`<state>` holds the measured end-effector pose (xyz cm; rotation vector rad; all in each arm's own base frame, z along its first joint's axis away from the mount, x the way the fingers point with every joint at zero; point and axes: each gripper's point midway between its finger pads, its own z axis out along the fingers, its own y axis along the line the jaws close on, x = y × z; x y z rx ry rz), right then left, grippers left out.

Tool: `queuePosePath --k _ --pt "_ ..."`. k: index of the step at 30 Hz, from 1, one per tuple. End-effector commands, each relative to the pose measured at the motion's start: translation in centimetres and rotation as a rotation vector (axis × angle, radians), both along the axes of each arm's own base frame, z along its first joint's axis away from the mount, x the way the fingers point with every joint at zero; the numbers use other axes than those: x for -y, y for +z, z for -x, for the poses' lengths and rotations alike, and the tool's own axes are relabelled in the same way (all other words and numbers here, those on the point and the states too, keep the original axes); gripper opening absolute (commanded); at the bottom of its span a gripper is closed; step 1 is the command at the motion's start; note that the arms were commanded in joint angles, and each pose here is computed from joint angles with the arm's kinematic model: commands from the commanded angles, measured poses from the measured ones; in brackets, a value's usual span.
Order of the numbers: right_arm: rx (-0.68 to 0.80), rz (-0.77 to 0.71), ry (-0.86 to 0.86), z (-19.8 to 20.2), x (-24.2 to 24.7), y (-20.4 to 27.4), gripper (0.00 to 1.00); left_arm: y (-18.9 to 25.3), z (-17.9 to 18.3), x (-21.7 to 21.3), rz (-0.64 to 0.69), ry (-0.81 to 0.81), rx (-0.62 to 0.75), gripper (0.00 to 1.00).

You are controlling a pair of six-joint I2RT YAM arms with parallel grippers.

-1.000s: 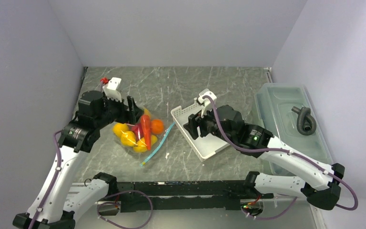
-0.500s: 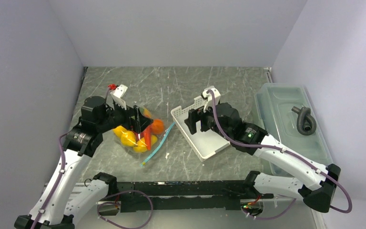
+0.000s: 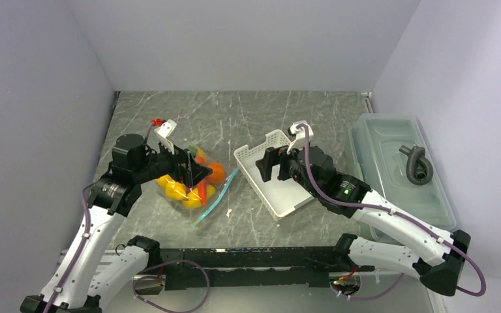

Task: Place the food in the zip-top bag and seal the zipper
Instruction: Reset both arms

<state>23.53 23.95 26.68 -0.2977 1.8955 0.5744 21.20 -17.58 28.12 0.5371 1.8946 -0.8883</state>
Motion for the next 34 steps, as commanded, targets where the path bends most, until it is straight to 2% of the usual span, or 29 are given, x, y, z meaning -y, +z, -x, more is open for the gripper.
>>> queuePosePath --k 1,7,26,31,34 --pt "-0.005 -0.056 -0.075 -0.6 0.6 0.8 1.0 0.9 1.0 0.3 0.012 -0.051 0.056 1.0" --pt "0.021 -0.082 -0.063 0.1 1.2 0.6 1.0 1.0 1.2 0.2 0.013 -0.047 0.062 1.0" --pt "0.07 -0.14 0.044 2.2 1.3 4.4 1.0 0.6 0.8 0.6 0.02 -0.057 0.02 1.0" --pt "0.073 -0.087 0.128 3.0 0.5 4.7 1.0 0.6 0.5 0.3 0.012 -0.035 0.023 1.0" --pt "0.076 -0.073 0.057 2.3 0.6 5.5 1.0 0.4 0.4 0.2 0.006 -0.024 0.022 1.0"
